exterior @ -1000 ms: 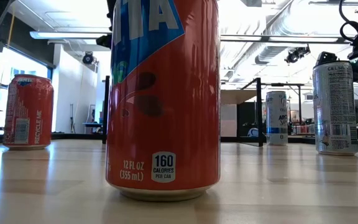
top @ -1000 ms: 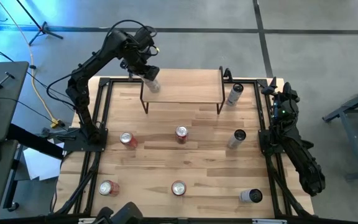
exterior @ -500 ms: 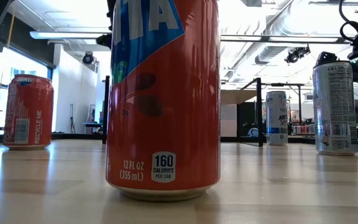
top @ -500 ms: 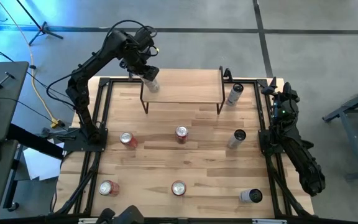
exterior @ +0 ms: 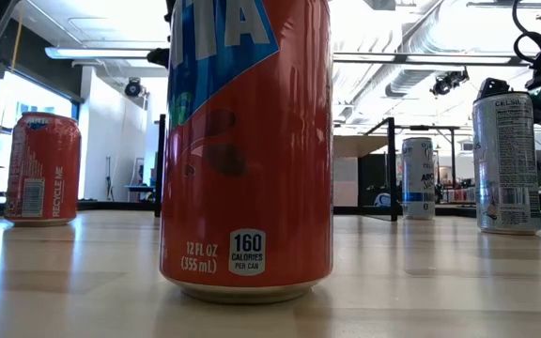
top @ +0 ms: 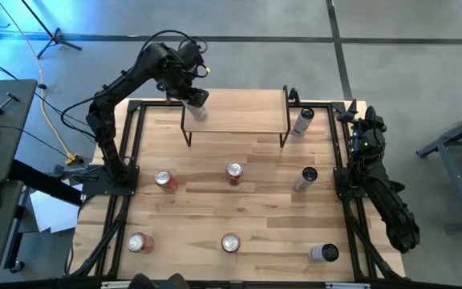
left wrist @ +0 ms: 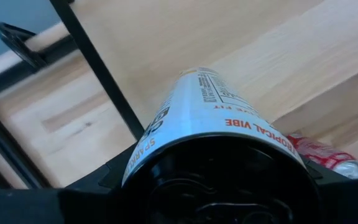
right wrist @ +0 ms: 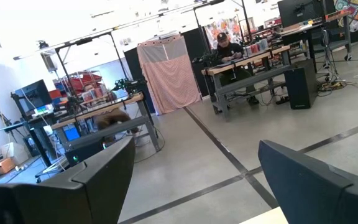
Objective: Place canned beverage on shelf
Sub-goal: Put the white and yellow soda can on the shelf
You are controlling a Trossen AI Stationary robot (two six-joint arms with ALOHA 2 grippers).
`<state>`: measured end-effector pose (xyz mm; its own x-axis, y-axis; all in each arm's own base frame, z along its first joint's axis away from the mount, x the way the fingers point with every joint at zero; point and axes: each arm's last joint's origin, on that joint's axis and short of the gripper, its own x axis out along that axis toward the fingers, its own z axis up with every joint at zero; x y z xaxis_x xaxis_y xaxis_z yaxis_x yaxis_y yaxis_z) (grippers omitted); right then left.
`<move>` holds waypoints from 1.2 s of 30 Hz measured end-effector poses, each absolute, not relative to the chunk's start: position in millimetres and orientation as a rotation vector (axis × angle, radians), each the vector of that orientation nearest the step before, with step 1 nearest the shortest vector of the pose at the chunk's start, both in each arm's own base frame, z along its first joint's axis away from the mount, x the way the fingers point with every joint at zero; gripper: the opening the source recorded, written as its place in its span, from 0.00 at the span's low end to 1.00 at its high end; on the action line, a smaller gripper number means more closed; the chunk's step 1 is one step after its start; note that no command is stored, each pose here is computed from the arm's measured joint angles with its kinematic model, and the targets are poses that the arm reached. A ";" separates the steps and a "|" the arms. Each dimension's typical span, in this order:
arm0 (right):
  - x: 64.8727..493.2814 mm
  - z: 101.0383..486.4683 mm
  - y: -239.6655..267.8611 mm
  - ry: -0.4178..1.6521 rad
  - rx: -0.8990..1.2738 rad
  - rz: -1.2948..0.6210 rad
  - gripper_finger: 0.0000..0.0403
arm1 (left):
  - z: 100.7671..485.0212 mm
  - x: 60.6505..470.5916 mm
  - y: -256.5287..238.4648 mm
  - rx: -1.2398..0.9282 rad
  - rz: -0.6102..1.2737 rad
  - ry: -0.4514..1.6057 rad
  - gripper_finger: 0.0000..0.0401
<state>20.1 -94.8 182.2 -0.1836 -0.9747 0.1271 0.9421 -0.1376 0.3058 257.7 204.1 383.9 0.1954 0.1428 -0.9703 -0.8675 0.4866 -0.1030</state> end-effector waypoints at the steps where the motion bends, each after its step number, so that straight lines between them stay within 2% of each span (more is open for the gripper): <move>1: 20.1 182.2 -94.7 -0.366 0.116 -1.718 0.81 | 383.9 257.6 204.2 -0.772 0.818 1.162 0.57; 17: 20.1 182.1 -94.8 -0.366 0.116 -1.719 0.81 | 384.3 257.4 204.0 -0.802 0.896 1.138 0.58; 36: 20.1 182.1 -94.8 -0.365 0.116 -1.718 0.81 | 385.5 257.2 203.4 -0.827 0.903 1.123 0.78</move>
